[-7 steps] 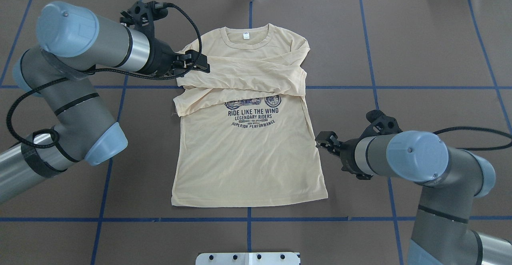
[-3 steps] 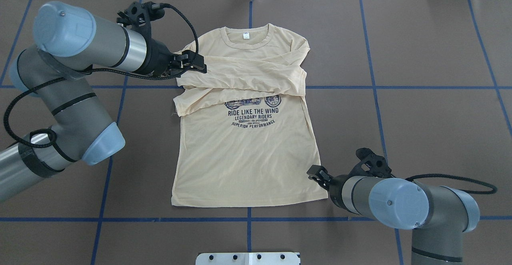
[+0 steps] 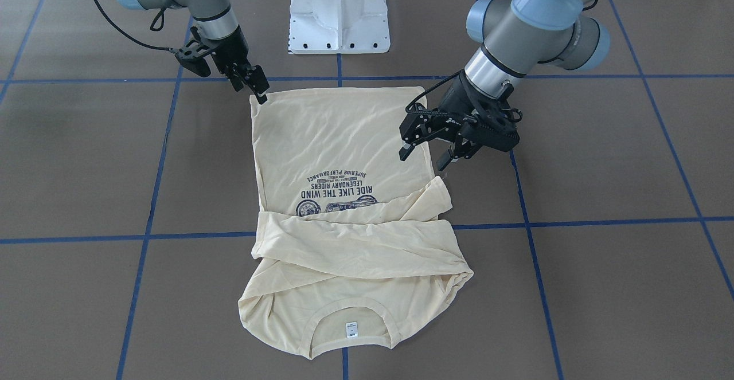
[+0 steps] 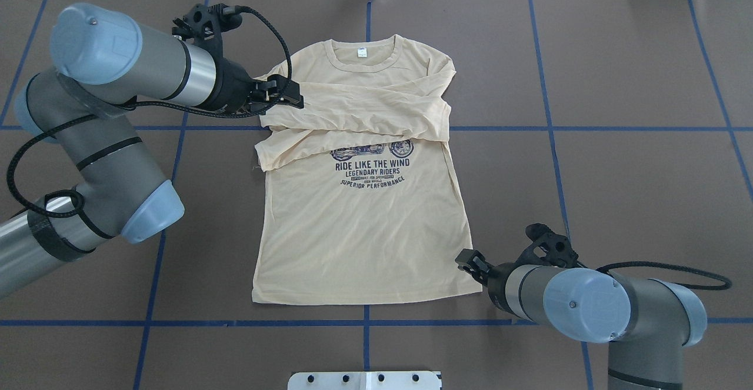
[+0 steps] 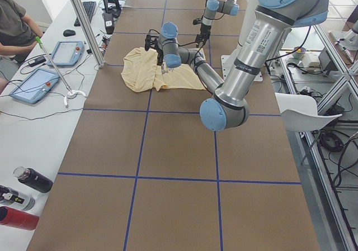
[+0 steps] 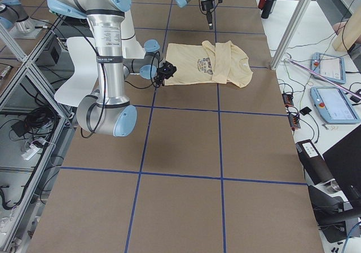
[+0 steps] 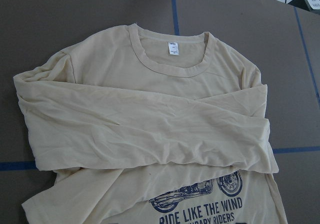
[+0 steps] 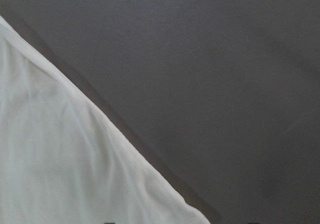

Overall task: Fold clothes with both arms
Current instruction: 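Move the left gripper down to the hem corner while the right gripper holds its corner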

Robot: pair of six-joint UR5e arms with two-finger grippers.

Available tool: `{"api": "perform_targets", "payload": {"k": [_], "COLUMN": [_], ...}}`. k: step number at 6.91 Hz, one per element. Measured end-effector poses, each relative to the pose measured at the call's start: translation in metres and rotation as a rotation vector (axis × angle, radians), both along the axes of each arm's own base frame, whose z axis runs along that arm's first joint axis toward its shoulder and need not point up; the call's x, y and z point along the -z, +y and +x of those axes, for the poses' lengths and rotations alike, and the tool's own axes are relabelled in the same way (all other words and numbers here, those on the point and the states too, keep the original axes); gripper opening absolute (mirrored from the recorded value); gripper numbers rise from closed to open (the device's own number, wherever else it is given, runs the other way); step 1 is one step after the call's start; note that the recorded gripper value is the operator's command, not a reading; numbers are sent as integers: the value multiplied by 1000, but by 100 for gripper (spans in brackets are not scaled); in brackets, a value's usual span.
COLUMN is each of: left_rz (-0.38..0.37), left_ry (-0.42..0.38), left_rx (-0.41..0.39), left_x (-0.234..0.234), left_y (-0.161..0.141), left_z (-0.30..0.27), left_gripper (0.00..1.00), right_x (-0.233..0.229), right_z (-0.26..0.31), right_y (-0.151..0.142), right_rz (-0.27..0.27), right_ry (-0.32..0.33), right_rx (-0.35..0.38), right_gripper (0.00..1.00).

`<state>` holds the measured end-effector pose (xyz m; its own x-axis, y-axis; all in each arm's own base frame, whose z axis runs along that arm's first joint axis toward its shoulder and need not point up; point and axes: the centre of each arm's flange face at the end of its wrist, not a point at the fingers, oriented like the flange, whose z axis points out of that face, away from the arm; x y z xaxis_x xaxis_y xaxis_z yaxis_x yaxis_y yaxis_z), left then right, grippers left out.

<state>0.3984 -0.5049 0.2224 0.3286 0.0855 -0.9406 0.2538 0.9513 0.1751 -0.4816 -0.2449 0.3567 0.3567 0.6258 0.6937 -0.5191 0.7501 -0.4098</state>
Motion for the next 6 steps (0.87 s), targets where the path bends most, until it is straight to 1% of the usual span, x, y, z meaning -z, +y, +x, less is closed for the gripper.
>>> {"api": "perform_targets", "payload": {"k": [3, 4, 5, 6], "left_rz": [-1, -1, -2, -2], "left_ry": [0, 0, 0, 0], "left_rx": [1, 1, 1, 1], "left_x": [0, 0, 0, 0], "left_y": [0, 0, 0, 0], "left_z": [0, 0, 0, -1], "left_gripper": [83, 83, 83, 83], "right_x": [-9, -11, -12, -12], "right_z": [-10, -12, -13, -13], "right_y": [9, 11, 12, 12], "right_rz": [-4, -5, -6, -7], "right_ry": [19, 23, 24, 24], "right_rx": [22, 25, 26, 28], "right_gripper": [88, 78, 50, 11]}}
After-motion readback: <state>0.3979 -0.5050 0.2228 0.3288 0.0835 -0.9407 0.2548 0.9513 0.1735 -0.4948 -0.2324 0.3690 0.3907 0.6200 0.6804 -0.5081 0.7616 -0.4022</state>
